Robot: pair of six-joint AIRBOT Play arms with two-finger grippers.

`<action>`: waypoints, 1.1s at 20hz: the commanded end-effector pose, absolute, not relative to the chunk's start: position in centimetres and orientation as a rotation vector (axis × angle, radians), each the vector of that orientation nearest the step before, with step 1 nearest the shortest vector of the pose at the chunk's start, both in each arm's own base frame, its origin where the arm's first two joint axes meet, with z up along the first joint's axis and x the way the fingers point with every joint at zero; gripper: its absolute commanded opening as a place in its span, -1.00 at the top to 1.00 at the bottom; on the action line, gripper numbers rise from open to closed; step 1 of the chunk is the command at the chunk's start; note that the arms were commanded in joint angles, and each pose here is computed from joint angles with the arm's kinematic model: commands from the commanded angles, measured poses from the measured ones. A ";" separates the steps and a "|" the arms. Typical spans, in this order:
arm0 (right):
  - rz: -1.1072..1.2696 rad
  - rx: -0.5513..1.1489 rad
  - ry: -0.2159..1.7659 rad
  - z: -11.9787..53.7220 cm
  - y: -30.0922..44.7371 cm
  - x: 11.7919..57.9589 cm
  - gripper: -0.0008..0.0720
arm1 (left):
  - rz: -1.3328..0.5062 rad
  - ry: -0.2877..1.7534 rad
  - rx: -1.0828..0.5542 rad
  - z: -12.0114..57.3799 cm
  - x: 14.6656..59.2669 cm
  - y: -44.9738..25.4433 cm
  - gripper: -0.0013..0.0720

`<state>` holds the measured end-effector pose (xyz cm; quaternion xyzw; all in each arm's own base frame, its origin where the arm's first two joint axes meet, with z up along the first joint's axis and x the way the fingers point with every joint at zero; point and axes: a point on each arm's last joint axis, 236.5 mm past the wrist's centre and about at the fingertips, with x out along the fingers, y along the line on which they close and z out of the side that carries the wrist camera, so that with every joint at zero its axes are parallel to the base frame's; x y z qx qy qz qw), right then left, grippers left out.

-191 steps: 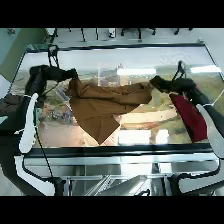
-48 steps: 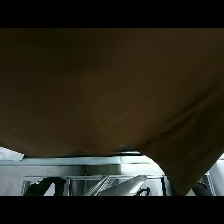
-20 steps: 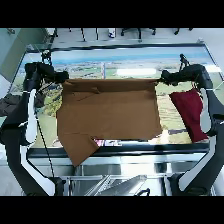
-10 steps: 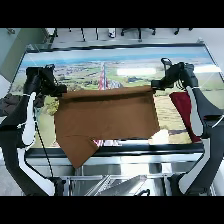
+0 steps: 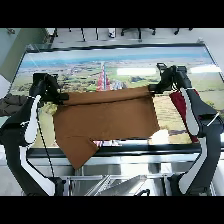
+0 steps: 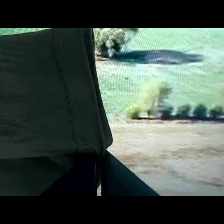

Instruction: Fold the shirts.

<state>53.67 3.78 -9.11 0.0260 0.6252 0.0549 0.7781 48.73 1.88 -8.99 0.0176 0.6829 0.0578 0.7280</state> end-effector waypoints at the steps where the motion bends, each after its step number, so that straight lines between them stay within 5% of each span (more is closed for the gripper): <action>1: 0.144 0.093 1.367 -9.2 5.0 53.3 0.92 | 0.120 1.509 0.044 -9.5 48.8 1.5 0.91; 3: 0.170 0.133 1.375 -9.0 6.0 53.0 0.86 | 0.116 1.511 0.037 -9.4 48.7 1.3 0.91; 4: 0.178 0.143 1.383 -8.8 6.2 52.8 0.49 | 0.114 1.518 0.032 -9.3 48.5 1.2 0.73; 5: 0.181 0.141 1.398 -8.6 6.2 52.4 0.15 | 0.102 1.531 0.011 -9.0 48.2 0.7 -0.23; 6: 0.183 0.140 1.414 -8.0 6.1 51.9 0.13 | 0.085 1.534 -0.014 -8.5 47.9 0.1 -0.93; 13: 0.251 0.151 1.476 -1.0 1.7 46.9 0.14 | 0.105 1.622 -0.086 1.3 40.7 1.4 -0.88; 17: 0.476 0.473 1.463 -0.4 1.8 42.1 0.14 | 0.009 1.688 -0.357 1.6 31.1 -1.3 -0.80; 22: 0.413 0.693 1.568 -4.9 -2.2 35.3 0.14 | 0.080 1.711 -0.658 -4.7 19.2 -3.6 -0.80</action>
